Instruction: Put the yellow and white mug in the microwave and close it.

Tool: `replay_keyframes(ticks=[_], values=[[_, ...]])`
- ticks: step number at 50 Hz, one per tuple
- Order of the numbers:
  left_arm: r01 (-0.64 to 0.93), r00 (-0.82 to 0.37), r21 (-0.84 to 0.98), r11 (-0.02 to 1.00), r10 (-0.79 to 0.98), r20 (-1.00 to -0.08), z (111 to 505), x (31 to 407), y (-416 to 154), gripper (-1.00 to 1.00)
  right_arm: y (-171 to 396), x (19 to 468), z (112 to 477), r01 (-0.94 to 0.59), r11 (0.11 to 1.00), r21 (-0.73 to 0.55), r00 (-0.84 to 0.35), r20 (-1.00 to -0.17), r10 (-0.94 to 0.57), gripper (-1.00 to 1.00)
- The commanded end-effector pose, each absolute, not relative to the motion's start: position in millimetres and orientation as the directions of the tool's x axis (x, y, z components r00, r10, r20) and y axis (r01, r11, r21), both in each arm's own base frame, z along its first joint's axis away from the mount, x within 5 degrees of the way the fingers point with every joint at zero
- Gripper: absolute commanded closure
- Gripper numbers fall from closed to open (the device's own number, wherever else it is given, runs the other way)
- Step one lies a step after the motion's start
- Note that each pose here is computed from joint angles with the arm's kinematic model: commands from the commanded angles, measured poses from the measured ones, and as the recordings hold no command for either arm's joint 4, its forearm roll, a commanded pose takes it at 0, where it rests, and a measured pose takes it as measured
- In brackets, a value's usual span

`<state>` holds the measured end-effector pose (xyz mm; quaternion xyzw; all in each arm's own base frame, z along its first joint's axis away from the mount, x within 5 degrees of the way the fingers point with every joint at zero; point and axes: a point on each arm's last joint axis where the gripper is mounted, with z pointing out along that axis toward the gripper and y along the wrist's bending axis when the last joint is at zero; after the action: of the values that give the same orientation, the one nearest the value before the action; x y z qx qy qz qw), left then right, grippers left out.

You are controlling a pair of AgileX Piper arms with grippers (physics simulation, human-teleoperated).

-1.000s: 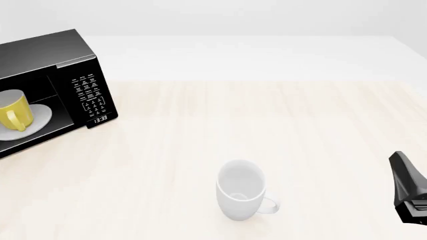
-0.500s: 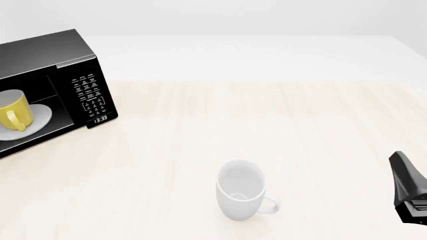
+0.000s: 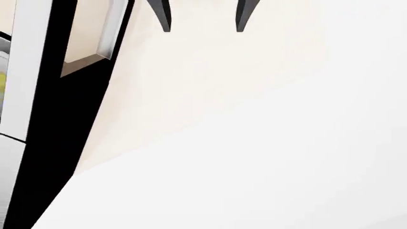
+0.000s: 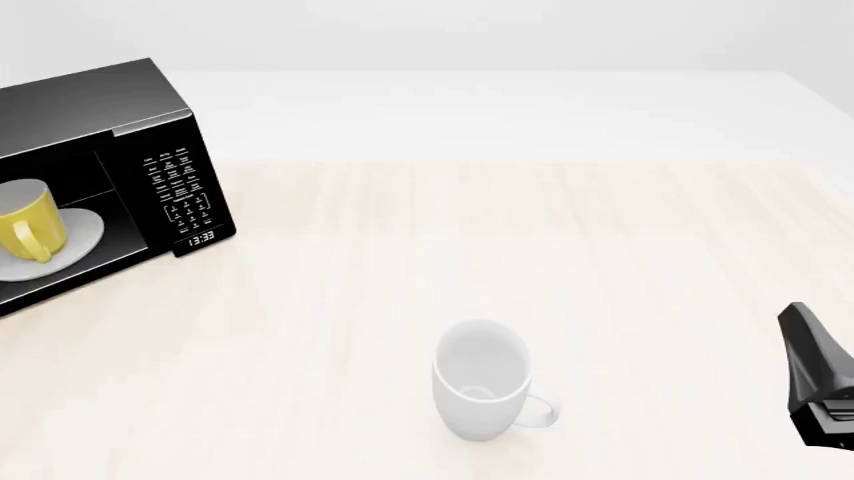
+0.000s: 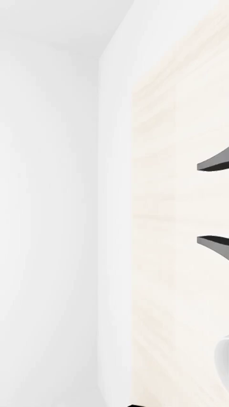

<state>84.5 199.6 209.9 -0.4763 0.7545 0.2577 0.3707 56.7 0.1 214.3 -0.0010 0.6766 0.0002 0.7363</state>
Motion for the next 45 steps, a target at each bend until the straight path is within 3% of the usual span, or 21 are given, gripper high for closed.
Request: replay_keyframes(ticks=[1,45], values=[[-0.890,-0.299,0.026,0.456,-0.539,-0.787,201,96,197,-1.00,0,57,214,-0.002,1.000,-0.001,0.084,-0.996,-0.001,-1.00],[-0.798,-0.366,-0.031,0.602,-0.524,-0.769,187,138,174,-1.00,0,57,214,-0.002,1.000,-0.001,0.084,-0.996,-0.001,-1.00]])
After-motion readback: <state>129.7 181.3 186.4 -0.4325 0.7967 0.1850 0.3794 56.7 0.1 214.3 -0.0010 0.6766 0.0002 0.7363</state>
